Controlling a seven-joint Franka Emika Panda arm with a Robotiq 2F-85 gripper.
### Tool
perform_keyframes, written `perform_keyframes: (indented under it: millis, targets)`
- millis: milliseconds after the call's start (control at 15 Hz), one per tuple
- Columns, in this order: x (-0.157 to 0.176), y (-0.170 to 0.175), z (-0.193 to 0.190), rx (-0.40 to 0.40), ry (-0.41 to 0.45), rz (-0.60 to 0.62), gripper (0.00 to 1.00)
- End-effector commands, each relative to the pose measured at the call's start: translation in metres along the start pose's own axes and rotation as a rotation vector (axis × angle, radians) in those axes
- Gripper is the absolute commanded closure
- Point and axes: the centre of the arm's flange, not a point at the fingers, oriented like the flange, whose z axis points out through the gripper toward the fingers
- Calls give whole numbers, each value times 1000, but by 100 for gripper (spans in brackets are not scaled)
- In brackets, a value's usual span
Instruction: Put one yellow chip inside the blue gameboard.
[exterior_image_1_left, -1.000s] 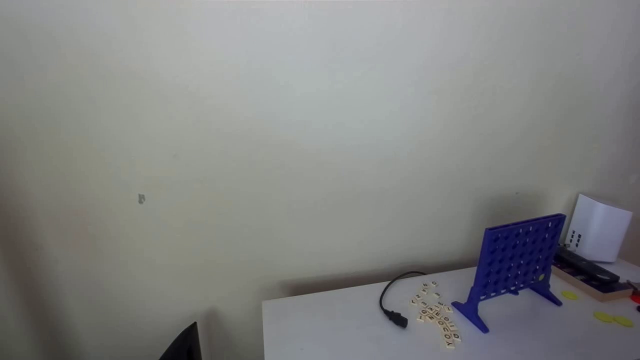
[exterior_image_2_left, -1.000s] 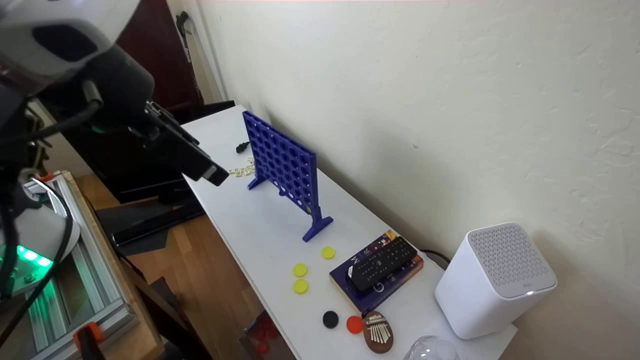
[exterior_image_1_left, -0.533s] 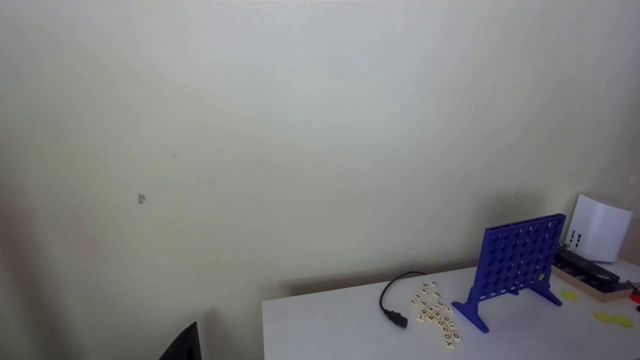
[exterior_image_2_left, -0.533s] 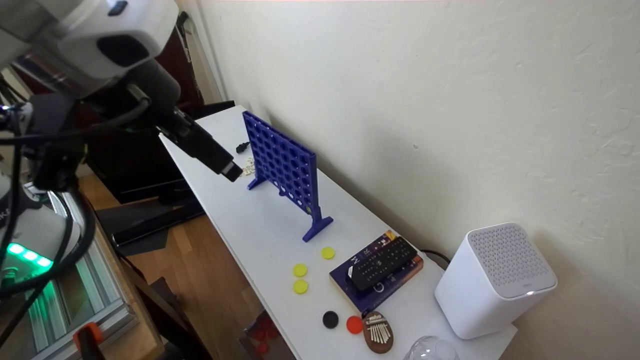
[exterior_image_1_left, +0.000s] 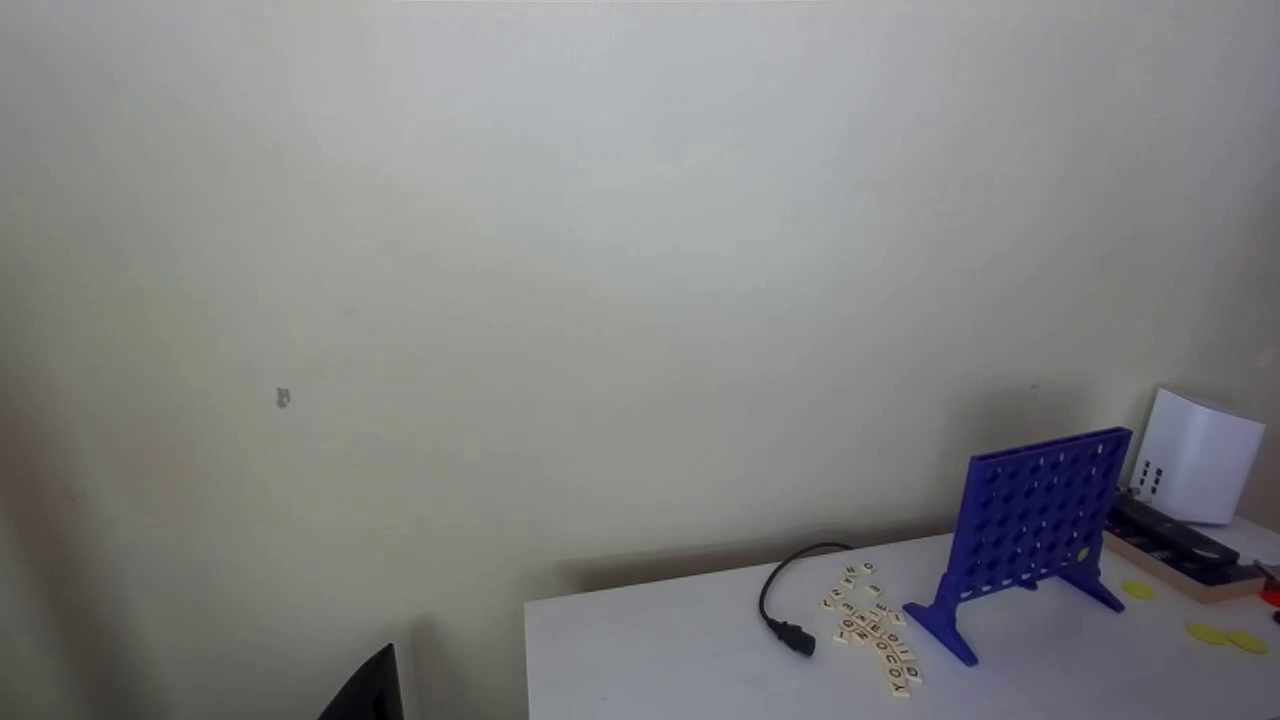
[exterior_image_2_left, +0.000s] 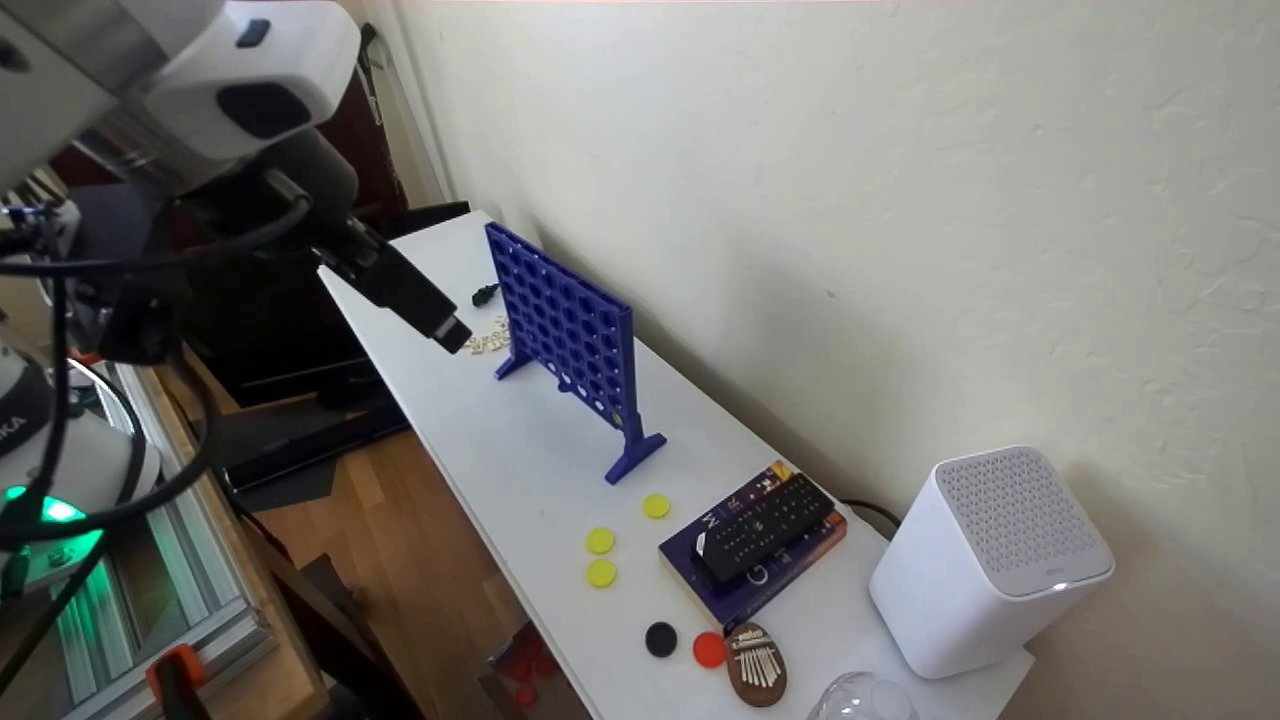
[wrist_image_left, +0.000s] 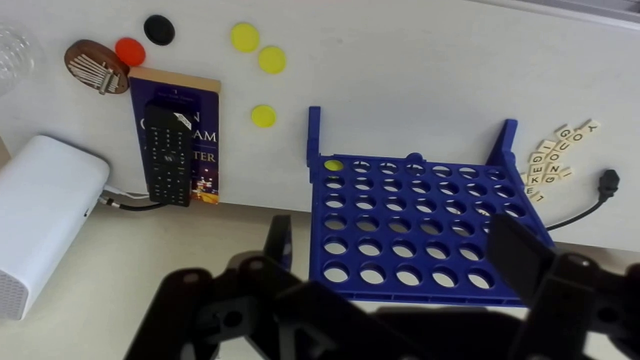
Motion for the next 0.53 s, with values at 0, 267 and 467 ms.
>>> perform_keyframes:
  millis: [0, 267, 467]
  targets:
    - [0, 0, 0, -1, 0, 1, 0]
    - [4, 0, -3, -17, -21, -58, 0]
    - [1, -5, 7, -5, -8, -39, 0]
